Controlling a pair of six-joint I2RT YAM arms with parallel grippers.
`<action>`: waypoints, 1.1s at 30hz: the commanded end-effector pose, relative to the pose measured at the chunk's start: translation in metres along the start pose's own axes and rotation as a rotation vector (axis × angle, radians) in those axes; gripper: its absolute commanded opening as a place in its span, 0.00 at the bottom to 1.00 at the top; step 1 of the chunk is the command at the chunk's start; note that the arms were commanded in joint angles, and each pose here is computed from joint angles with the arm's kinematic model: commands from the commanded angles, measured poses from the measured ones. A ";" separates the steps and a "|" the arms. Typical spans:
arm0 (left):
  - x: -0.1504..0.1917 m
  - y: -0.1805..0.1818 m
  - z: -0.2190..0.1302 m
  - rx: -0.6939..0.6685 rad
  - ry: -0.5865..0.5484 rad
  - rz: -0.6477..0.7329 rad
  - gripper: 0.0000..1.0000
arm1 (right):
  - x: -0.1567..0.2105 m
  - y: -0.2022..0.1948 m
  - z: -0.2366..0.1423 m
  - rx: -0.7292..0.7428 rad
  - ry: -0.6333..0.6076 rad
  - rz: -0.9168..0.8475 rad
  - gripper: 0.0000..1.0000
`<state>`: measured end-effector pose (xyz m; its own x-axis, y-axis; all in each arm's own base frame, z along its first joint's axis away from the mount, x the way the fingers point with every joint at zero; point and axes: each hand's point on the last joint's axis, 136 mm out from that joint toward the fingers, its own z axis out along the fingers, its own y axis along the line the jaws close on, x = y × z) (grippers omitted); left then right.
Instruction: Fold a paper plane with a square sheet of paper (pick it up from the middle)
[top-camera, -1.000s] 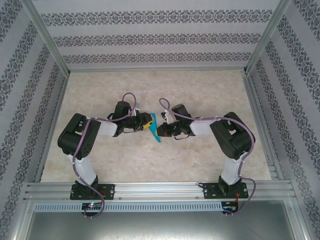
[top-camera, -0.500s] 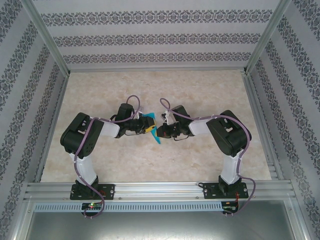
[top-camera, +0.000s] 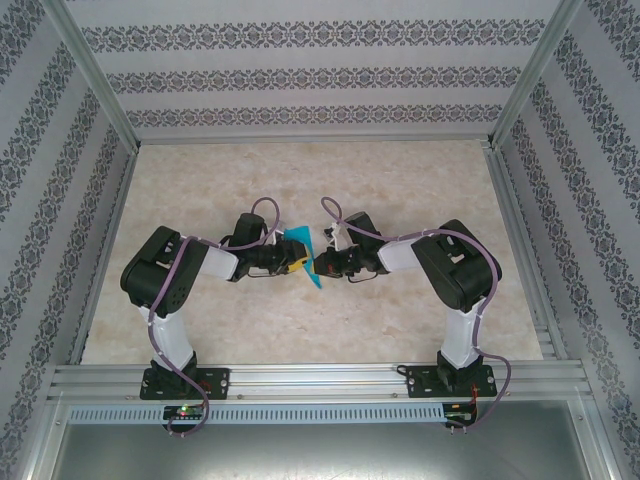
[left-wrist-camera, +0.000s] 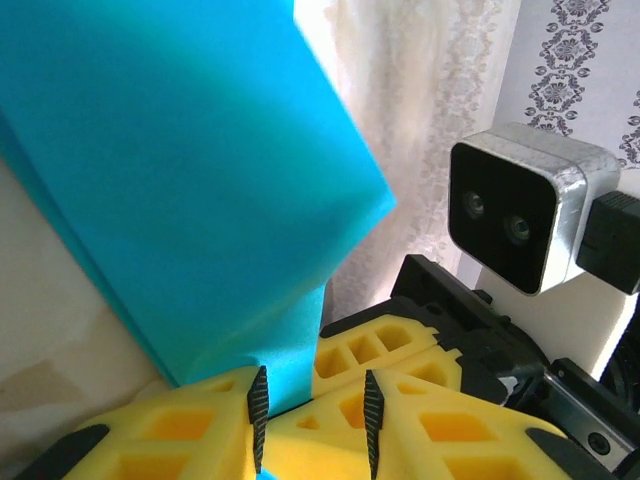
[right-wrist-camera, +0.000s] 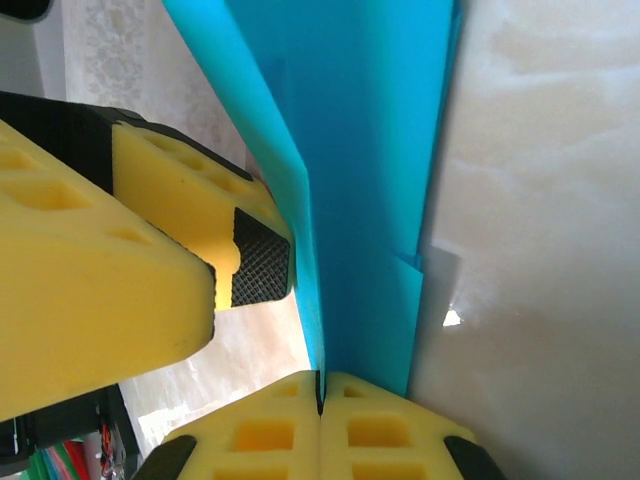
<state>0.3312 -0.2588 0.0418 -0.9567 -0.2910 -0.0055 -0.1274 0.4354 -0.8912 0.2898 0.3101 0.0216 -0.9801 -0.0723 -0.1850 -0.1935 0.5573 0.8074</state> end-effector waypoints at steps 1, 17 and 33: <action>0.007 -0.014 -0.001 0.037 0.010 0.084 0.35 | 0.004 -0.015 -0.001 0.014 0.000 0.045 0.00; 0.004 0.007 0.019 -0.039 0.051 0.018 0.31 | 0.008 -0.018 -0.001 0.028 0.018 0.055 0.04; 0.009 0.029 0.018 -0.140 0.062 -0.038 0.29 | 0.019 0.003 -0.023 0.069 0.049 0.004 0.21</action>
<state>0.3343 -0.2681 0.0331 -0.9672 -0.2534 0.0165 -0.1395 0.4760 -0.8683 0.2788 0.2973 0.0362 -0.9829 -0.0837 -0.1640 -0.1816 0.5869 0.7890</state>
